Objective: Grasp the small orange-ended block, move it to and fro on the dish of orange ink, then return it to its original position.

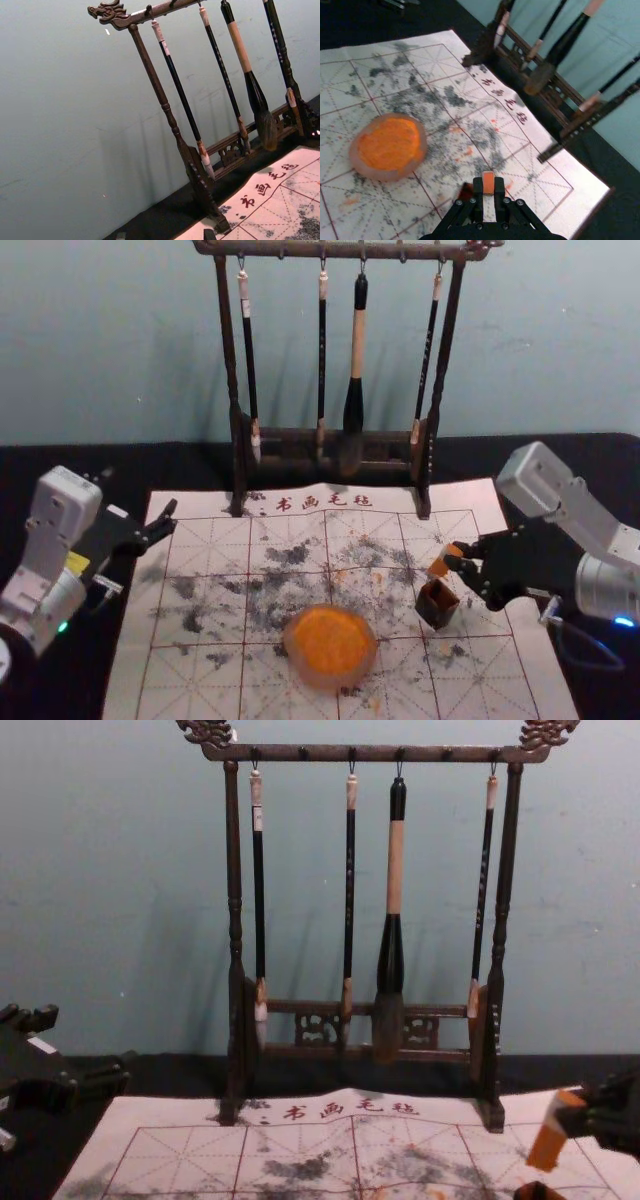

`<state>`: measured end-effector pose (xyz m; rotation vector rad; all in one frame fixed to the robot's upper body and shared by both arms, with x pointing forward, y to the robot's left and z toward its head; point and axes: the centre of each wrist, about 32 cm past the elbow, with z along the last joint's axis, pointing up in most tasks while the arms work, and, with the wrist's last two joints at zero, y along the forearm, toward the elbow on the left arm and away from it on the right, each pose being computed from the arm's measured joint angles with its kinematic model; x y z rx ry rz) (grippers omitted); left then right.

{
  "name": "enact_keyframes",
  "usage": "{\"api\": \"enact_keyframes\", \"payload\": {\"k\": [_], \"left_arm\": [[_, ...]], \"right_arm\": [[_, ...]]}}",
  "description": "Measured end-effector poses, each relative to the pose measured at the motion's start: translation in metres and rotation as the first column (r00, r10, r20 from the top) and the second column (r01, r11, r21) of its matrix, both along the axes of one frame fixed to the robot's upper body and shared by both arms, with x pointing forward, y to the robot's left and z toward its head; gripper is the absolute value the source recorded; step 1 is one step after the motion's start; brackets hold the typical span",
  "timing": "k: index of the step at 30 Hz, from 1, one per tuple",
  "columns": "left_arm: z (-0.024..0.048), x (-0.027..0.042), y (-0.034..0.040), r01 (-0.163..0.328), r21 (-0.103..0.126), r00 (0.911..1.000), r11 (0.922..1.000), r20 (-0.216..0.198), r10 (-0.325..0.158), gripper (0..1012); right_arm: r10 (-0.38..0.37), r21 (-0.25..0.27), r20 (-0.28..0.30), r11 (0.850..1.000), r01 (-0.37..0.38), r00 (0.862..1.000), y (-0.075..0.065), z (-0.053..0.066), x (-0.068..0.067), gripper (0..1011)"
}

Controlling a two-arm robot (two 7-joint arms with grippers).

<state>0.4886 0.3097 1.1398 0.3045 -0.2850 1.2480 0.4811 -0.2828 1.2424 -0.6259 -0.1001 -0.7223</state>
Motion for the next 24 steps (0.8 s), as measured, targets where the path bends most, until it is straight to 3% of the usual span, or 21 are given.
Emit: {"api": "enact_keyframes", "payload": {"k": [9, 24], "left_arm": [[0.0000, 0.0000, 0.0000, 0.000, 0.000, 1.0000, 1.0000, 0.000, 0.000, 1001], [0.0000, 0.0000, 0.0000, 0.000, 0.000, 1.0000, 1.0000, 0.000, 0.000, 1001]], "right_arm": [[-0.020, 0.002, -0.010, 1.000, 0.020, 1.000, -0.008, -0.001, -0.005, 85], [0.007, 0.004, -0.028, 1.000, -0.007, 1.000, -0.007, -0.001, -0.012, 85]]}}
